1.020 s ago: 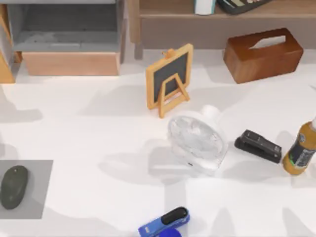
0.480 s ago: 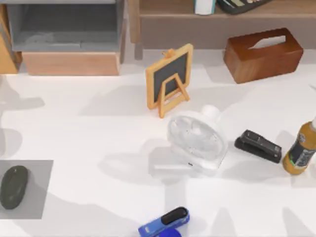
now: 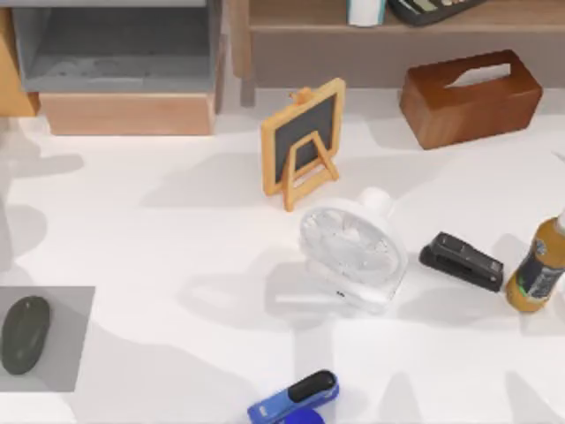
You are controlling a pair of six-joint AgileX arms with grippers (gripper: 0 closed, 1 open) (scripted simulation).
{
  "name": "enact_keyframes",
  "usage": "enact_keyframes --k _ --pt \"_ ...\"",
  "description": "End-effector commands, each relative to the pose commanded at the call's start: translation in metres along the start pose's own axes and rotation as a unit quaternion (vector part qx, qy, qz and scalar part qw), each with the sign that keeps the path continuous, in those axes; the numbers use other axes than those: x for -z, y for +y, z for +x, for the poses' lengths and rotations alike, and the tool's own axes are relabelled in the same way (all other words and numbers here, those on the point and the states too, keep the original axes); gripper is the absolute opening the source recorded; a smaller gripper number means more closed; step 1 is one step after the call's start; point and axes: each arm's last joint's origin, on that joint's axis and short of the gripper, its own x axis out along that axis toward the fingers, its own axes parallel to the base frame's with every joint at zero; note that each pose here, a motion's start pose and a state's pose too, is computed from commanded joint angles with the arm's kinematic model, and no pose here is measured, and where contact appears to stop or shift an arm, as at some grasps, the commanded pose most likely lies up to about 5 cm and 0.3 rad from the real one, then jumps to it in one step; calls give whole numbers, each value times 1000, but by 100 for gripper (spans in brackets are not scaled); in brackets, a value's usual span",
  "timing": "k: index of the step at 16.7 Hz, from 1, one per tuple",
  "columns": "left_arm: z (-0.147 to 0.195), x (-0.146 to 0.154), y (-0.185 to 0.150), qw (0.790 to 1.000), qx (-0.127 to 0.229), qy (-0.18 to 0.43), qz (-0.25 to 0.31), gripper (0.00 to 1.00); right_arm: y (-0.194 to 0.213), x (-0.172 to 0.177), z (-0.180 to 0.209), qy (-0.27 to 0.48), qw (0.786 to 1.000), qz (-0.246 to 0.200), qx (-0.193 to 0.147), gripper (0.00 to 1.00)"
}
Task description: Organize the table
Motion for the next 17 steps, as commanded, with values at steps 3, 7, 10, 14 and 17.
enact_keyframes --k 3,7,10,14,17 --pt "0 0 0 1000 0 0 0 15 0 0 0 0 1000 0 0 100" --pt "0 0 0 1000 0 0 0 45 0 0 0 0 1000 0 0 100" --pt "0 0 0 1000 0 0 0 68 0 0 0 0 1000 0 0 100" --pt "0 0 0 1000 0 0 0 98 0 0 0 0 1000 0 0 100" --pt "0 0 0 1000 0 0 0 100 0 0 0 0 1000 0 0 100"
